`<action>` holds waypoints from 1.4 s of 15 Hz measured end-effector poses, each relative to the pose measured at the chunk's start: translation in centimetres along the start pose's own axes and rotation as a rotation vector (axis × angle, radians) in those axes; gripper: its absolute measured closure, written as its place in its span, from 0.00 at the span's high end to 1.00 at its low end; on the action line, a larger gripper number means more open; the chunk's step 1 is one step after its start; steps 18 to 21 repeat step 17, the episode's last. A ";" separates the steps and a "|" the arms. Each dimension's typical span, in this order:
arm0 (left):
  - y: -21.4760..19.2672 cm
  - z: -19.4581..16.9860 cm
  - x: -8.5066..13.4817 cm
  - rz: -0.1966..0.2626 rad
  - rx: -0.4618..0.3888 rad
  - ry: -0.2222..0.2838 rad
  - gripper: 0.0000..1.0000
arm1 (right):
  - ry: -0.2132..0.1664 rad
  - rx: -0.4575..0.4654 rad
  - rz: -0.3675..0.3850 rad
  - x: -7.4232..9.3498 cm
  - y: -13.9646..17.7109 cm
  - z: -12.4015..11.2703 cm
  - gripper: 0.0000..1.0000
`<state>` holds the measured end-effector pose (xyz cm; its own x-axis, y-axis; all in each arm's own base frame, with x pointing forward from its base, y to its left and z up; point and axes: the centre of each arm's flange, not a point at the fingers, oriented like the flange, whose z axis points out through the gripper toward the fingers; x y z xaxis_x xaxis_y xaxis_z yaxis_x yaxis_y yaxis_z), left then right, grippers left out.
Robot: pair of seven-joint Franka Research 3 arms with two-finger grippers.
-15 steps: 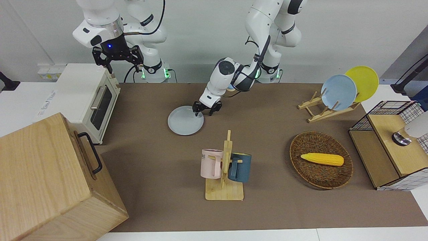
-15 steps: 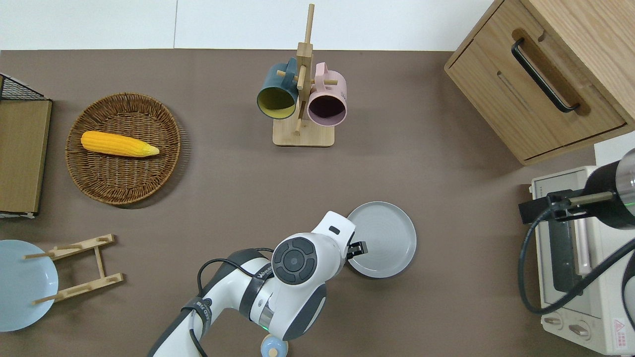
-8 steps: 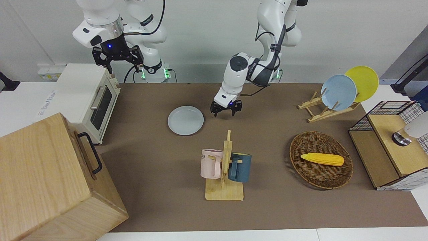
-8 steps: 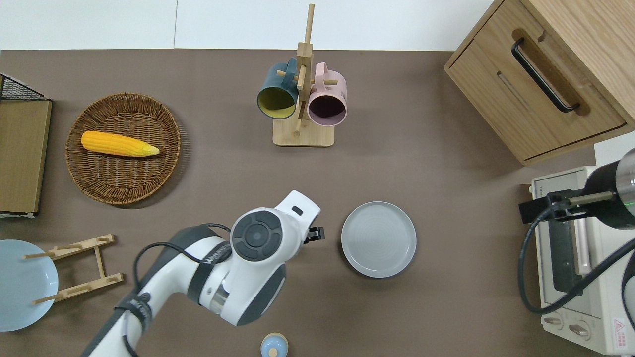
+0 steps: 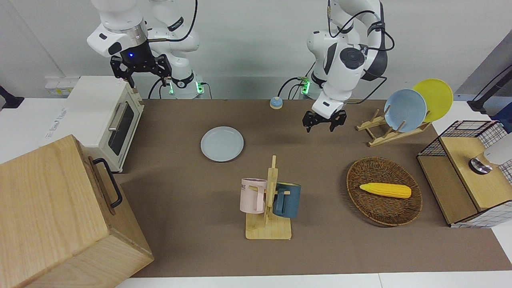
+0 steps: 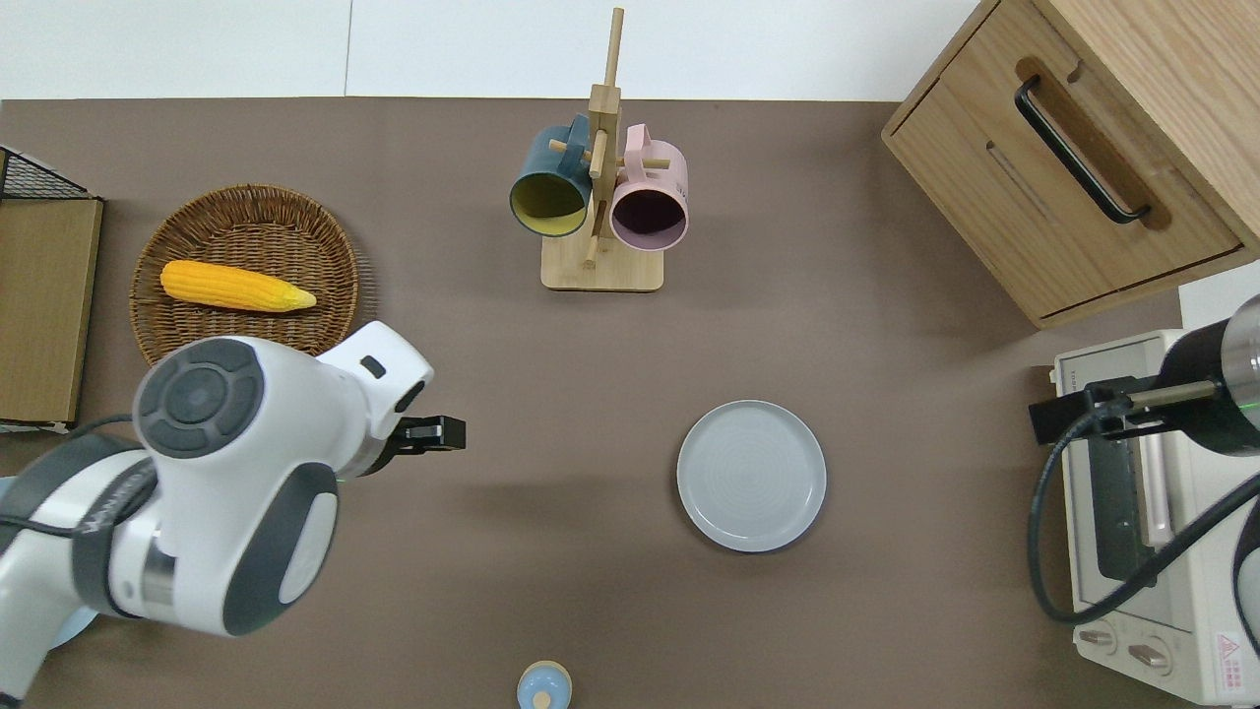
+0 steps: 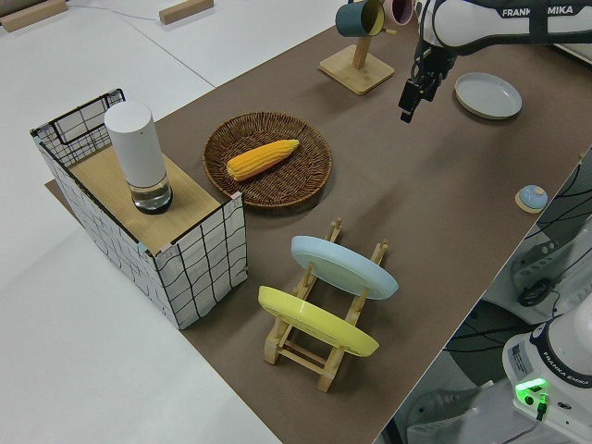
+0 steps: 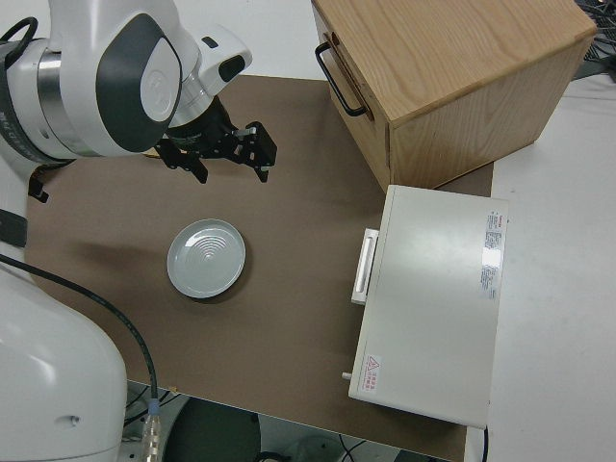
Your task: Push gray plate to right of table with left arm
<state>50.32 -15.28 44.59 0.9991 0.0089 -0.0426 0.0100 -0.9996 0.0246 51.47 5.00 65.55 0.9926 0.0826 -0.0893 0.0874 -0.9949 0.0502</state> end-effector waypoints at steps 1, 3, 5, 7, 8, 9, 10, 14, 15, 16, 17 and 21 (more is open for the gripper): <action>-1.5 -1.5 0.3 -0.005 0.008 -0.003 1.00 | 0.000 0.000 0.000 0.0 0.0 0.0 1.00; -3.8 -4.8 0.9 -0.015 0.034 -0.001 1.00 | 0.000 0.000 0.000 0.0 0.0 0.0 1.00; -5.9 -8.3 1.2 -0.042 0.045 -0.001 1.00 | 0.000 0.000 0.000 0.0 0.0 0.0 1.00; -7.7 -11.1 1.2 -0.074 0.046 -0.002 1.00 | 0.000 0.000 0.000 0.0 0.0 0.0 1.00; -8.2 -12.5 1.1 -0.084 0.046 0.001 1.00 | 0.000 0.000 0.000 0.0 0.0 0.0 1.00; -8.4 -13.5 1.1 -0.089 0.045 0.008 1.00 | 0.000 0.000 0.000 0.0 0.0 0.0 1.00; -8.5 -14.6 1.0 -0.093 0.044 0.017 1.00 | 0.000 0.000 0.000 0.0 0.0 0.0 1.00; -8.4 -17.2 0.8 -0.091 0.040 0.051 1.00 | 0.000 0.000 0.000 0.0 0.0 0.0 1.00; -8.3 -17.3 0.8 -0.091 0.040 0.053 1.00 | 0.000 0.000 0.000 0.0 0.0 0.0 1.00; -8.3 -17.3 0.8 -0.091 0.039 0.053 1.00 | 0.000 0.000 0.000 0.0 0.0 0.0 1.00; -8.4 -17.3 0.8 -0.092 0.039 0.053 1.00 | 0.000 0.000 0.000 0.0 0.0 0.0 1.00; -8.4 -17.3 0.8 -0.092 0.039 0.053 1.00 | 0.000 0.000 0.000 0.0 0.0 0.0 1.00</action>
